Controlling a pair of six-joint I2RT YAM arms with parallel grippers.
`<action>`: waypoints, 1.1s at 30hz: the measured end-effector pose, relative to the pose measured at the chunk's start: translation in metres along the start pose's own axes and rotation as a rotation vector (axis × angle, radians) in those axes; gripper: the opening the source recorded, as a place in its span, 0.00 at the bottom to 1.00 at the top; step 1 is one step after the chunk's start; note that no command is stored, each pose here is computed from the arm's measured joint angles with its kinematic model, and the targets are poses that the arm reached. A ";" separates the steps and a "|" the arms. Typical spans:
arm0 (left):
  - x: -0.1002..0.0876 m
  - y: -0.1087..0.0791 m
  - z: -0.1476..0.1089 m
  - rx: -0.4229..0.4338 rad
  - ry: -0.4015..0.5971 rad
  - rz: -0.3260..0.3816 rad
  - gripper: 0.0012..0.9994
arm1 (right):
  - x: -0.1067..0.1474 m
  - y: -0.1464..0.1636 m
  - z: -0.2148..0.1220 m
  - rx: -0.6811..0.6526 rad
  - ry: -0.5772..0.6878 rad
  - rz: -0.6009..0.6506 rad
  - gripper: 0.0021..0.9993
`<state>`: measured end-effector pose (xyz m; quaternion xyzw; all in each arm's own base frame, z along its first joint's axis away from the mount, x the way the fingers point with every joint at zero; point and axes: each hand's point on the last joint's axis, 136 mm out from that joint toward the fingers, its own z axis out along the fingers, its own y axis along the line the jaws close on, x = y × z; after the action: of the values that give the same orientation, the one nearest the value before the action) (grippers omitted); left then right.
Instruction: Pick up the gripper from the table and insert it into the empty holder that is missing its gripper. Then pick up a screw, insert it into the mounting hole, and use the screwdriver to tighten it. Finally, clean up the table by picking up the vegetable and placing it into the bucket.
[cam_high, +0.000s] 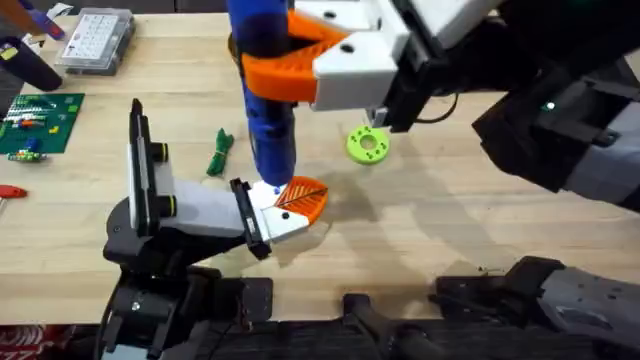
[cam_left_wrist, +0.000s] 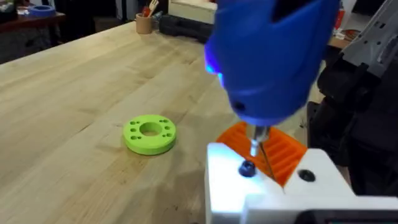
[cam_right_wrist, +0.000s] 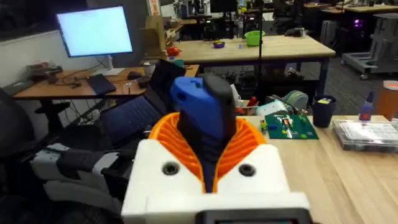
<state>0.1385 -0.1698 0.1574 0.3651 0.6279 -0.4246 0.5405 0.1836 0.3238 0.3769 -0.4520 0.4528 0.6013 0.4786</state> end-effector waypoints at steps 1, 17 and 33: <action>0.000 0.000 0.000 0.000 0.000 0.000 0.01 | -0.003 0.001 0.000 -0.004 -0.011 -0.021 0.05; 0.000 0.000 0.000 0.000 0.000 0.000 0.01 | 0.000 0.019 -0.001 -0.101 0.013 -0.118 0.05; 0.000 0.000 0.000 0.000 0.000 0.000 0.01 | -0.002 0.035 0.008 -0.151 -0.003 -0.154 0.05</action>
<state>0.1385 -0.1698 0.1574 0.3651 0.6279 -0.4246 0.5405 0.1488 0.3267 0.3839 -0.5193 0.3694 0.5959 0.4886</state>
